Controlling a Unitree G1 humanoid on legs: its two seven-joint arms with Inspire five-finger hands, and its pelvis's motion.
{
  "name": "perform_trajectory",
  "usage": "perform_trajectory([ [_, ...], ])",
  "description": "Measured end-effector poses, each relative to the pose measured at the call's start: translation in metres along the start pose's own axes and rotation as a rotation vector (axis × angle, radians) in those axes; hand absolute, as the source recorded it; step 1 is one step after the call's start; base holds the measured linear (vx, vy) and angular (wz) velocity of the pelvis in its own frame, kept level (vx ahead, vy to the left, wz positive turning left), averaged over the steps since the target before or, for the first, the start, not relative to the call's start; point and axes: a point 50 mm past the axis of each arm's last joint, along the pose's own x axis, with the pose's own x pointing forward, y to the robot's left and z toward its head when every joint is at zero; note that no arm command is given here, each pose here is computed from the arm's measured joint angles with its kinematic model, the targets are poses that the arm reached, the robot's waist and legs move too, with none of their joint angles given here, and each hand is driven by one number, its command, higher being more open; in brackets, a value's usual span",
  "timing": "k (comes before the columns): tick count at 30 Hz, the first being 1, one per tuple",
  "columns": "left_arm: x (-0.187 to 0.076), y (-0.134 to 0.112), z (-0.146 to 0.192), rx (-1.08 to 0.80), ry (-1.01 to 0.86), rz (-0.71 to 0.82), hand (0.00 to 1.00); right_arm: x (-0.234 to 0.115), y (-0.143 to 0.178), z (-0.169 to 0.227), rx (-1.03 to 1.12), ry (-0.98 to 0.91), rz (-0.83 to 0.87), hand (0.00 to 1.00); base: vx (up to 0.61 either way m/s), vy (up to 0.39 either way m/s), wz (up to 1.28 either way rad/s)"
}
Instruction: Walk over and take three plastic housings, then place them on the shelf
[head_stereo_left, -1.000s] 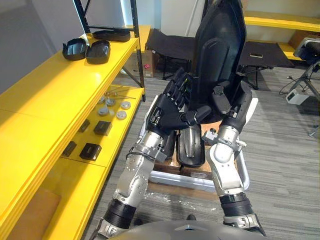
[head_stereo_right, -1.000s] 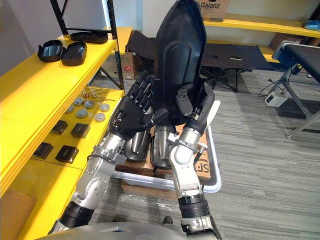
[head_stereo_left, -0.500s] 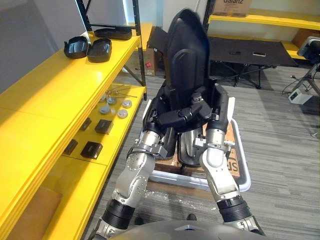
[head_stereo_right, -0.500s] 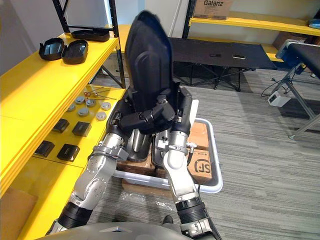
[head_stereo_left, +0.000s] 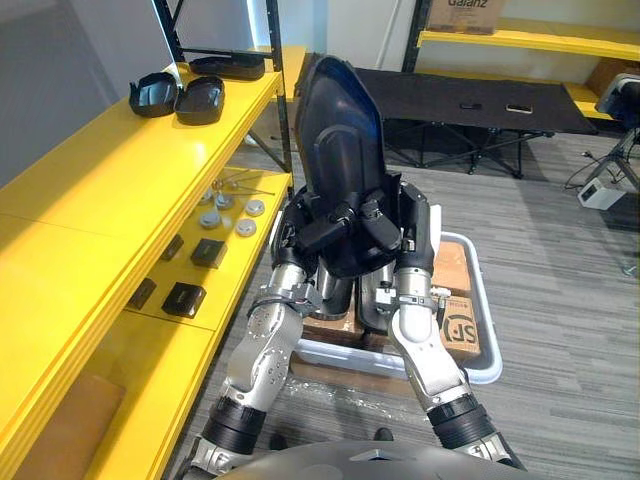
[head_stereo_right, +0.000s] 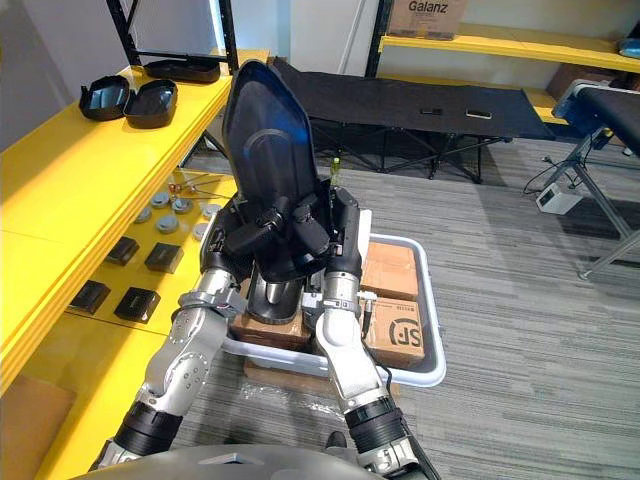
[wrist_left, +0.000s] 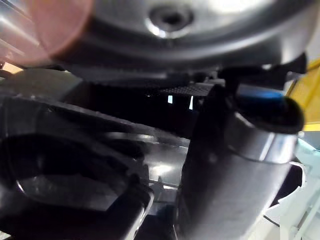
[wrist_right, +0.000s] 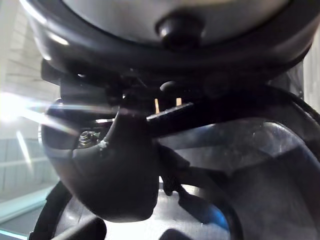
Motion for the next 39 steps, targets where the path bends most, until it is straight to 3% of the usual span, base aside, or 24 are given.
perform_trajectory([
  [3,0.002,0.012,-0.001,-0.050,0.008,0.057,0.00,-0.006,0.005,0.003,-0.004,-0.052,0.035,0.00,0.00,0.000,0.00],
  [14,0.002,0.019,0.004,-0.049,-0.009,0.038,0.00,-0.010,0.010,0.006,0.011,-0.075,0.055,0.00,0.00,0.000,0.00],
  [15,0.002,0.018,0.004,-0.049,-0.009,0.036,0.00,-0.011,0.009,0.006,0.012,-0.076,0.054,1.00,0.00,0.000,0.00],
  [22,0.002,0.018,0.007,0.015,-0.053,0.069,0.00,-0.013,0.012,0.015,0.046,-0.119,0.062,1.00,0.00,0.000,0.00],
  [27,0.000,0.014,0.012,0.219,-0.128,0.165,0.00,-0.014,0.014,0.016,0.055,-0.120,0.059,1.00,0.00,0.000,0.04],
  [34,-0.014,0.028,0.040,0.614,-0.363,0.434,0.00,-0.012,0.010,0.020,0.061,-0.109,-0.006,1.00,0.00,-0.001,0.04],
  [39,-0.023,0.040,0.053,0.658,-0.441,0.581,0.00,-0.020,0.004,0.019,0.064,-0.084,-0.031,1.00,-0.02,-0.003,0.01],
])
